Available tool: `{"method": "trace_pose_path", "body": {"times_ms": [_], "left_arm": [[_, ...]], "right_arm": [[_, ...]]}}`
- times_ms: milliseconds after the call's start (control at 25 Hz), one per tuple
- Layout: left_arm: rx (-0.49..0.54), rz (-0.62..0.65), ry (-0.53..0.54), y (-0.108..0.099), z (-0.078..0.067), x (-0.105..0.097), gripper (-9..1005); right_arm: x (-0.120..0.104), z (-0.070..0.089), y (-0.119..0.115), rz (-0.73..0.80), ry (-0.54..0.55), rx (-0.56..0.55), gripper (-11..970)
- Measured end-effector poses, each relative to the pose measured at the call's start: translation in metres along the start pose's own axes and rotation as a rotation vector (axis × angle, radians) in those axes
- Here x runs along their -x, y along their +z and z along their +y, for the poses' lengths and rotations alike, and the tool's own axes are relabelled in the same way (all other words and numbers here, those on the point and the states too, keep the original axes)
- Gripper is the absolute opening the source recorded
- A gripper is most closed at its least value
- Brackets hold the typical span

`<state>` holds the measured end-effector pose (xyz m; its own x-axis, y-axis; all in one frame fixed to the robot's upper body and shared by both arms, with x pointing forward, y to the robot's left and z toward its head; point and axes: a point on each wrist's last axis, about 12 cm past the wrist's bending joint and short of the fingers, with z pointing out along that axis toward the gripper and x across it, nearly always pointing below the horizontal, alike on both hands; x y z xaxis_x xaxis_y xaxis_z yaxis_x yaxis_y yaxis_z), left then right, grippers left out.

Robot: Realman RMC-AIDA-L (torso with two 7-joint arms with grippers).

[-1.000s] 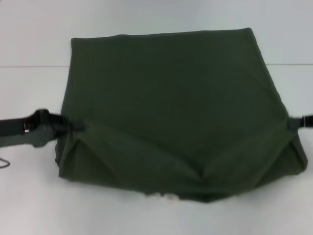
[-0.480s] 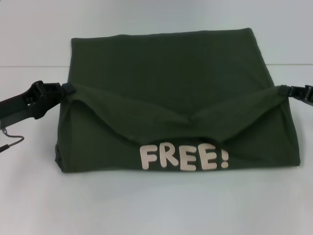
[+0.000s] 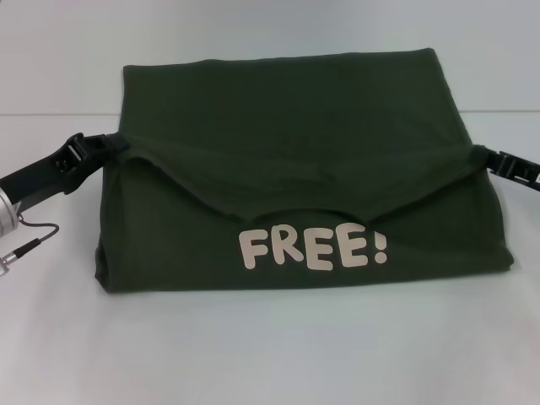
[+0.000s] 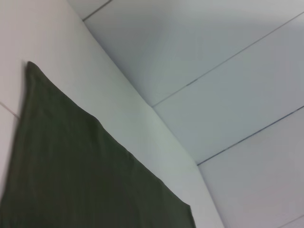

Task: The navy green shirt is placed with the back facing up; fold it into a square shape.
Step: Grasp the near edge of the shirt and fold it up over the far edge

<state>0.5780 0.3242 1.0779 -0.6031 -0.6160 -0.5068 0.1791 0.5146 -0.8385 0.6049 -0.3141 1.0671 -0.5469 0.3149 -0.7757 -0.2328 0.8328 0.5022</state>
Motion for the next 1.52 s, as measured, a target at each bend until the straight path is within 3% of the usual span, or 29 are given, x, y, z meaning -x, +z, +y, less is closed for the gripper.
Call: {"method": "trace_pose_path", "body": {"times_ms": [840, 1520], "left_arm": [[0.099, -0.039, 0.068, 0.02, 0.005, -0.009, 45], [0.142, -0.05, 0.091, 0.038, 0.001, -0.009, 51]], "right_arm": [[-0.001, 0.0, 0.022, -0.022, -0.105, -0.129, 57], [-0.001, 0.007, 0.032, 0.005, -0.164, -0.143, 58]]}}
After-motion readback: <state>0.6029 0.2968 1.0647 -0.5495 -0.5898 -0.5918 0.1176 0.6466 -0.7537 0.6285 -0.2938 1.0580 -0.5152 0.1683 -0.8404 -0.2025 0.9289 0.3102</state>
